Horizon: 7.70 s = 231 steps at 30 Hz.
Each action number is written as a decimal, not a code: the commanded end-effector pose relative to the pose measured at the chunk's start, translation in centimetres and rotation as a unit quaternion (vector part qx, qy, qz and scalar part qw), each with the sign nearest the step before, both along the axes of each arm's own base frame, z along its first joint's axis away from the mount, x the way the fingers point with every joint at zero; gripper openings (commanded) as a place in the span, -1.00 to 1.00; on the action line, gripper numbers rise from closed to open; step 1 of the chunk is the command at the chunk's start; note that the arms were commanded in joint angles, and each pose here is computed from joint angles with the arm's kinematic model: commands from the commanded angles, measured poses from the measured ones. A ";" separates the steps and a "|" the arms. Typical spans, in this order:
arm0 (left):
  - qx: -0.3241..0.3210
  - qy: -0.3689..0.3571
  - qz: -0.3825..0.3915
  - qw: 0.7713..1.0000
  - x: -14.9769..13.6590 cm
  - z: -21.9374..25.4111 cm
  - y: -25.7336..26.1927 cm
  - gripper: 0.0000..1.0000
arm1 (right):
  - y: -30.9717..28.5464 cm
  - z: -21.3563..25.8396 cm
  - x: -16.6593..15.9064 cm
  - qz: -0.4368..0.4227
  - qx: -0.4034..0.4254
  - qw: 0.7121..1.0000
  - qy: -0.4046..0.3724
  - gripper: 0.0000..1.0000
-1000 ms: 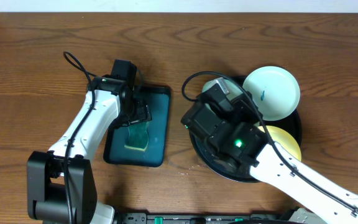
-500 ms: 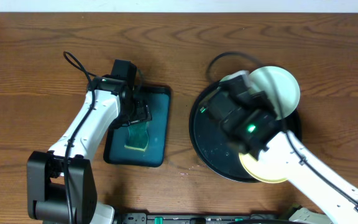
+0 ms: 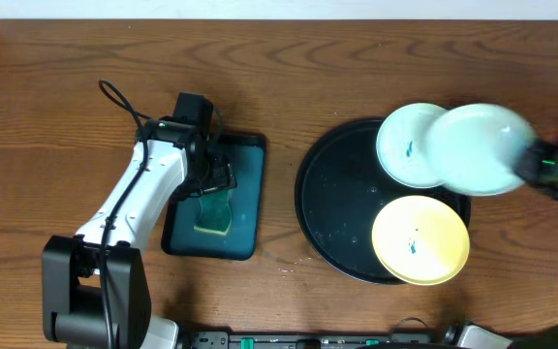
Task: Clean dirty plates on tray and stack at the side
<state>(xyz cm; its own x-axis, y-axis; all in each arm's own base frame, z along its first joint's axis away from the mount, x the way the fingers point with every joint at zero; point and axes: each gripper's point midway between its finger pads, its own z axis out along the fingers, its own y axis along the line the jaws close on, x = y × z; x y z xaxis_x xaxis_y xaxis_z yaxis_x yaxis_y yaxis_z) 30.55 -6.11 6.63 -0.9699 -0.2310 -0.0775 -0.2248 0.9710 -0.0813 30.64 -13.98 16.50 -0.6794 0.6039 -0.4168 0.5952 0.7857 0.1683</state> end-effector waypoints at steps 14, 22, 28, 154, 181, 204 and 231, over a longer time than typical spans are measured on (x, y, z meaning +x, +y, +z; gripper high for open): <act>0.002 -0.008 -0.001 1.000 0.3 0.5 0.2 0.65 | -13.4 -11.1 -6.8 -0.266 0.103 0.955 0.083 -0.98; 0.002 -0.008 -0.001 1.000 0.3 0.5 0.2 0.65 | -9.9 -9.6 -2.5 -0.171 0.132 0.976 0.041 -0.12; 0.002 -0.008 -0.001 1.000 0.3 0.5 0.2 0.65 | -0.5 -0.4 3.4 0.065 0.124 0.986 -0.095 0.02; -0.038 0.001 0.038 0.999 -2.1 -5.4 -0.7 -0.27 | 19.9 -2.8 -0.6 0.353 0.054 0.933 0.044 -0.14; -0.021 0.068 -0.012 0.997 -3.0 -9.2 -0.5 -0.85 | 19.8 -3.0 -1.1 0.353 0.057 0.932 0.053 -0.13; -0.085 -0.056 -0.100 0.990 2.5 6.2 -7.2 -0.86 | 18.7 -9.6 -2.5 0.286 0.076 0.949 0.112 -0.17; -0.211 -0.054 -0.177 0.960 -0.9 1.2 -28.3 -0.85 | 18.9 -19.3 -4.9 0.250 0.111 0.943 0.190 -0.97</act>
